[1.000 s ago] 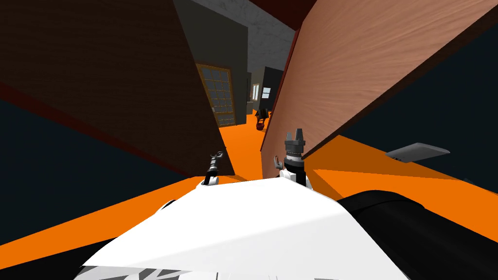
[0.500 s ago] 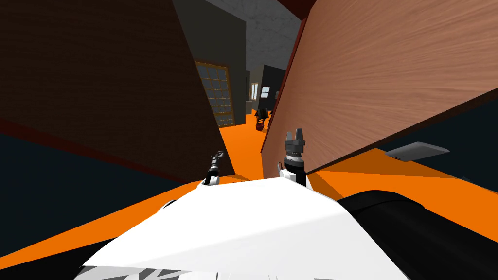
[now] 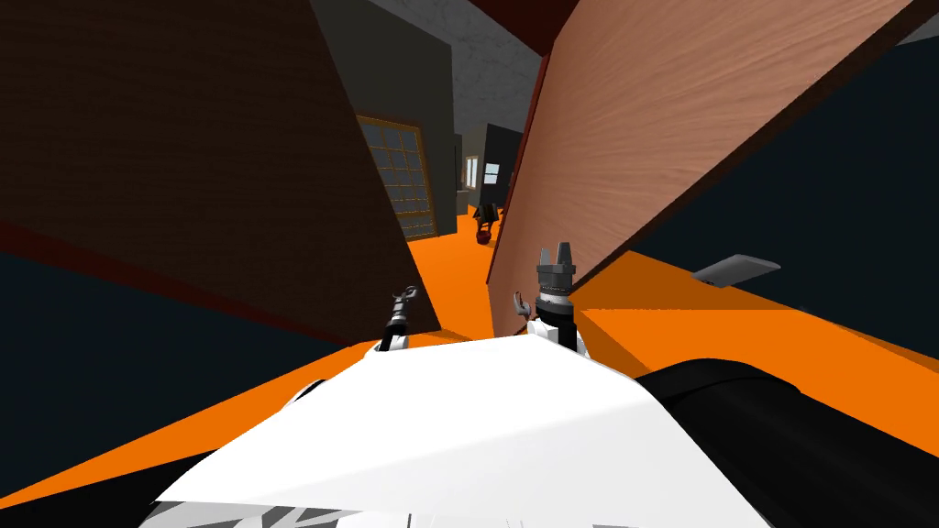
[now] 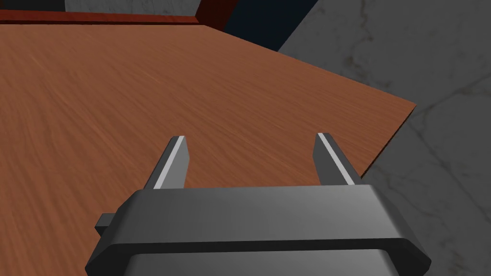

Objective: Pull the door open

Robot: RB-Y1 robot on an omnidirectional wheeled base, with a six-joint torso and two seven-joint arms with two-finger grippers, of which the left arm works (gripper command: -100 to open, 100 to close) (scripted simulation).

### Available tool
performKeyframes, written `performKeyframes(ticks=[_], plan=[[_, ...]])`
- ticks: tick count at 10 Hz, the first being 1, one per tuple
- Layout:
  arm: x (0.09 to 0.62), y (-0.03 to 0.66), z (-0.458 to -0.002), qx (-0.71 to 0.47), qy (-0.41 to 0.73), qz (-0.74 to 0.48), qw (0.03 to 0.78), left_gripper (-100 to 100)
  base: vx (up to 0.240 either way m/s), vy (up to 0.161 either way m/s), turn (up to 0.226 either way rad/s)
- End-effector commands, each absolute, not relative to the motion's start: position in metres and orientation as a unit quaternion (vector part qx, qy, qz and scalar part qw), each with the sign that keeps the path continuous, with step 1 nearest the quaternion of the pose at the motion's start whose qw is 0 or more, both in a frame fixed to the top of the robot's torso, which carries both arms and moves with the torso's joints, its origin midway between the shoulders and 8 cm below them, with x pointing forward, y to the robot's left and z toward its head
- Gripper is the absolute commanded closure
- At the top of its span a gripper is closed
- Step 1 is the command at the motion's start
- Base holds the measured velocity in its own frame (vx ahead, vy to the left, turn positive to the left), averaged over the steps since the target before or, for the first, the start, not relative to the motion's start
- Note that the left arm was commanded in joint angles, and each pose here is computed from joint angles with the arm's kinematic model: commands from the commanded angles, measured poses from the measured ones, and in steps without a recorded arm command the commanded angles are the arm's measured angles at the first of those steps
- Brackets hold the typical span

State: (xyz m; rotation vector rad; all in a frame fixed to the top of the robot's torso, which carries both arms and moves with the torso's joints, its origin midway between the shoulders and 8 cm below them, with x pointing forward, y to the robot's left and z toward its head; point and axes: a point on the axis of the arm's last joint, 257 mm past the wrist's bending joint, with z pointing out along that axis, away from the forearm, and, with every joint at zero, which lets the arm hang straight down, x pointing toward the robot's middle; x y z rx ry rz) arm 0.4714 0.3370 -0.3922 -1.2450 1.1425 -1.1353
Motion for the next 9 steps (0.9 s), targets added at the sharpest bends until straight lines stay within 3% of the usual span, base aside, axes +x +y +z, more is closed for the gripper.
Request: performKeyframes(ticks=[1,3,9], plan=[[0.462,0.344,-0.395,-0.521,0.478,-0.477,0.522,100,-0.217,0.006,-0.209],[0.455,0.356,-0.395,-0.521,0.477,-0.477,0.522,100,-0.152,-0.019,-0.183],[0.422,0.405,-0.395,-0.521,0.477,-0.478,0.522,100,-0.060,-0.019,-0.134]])
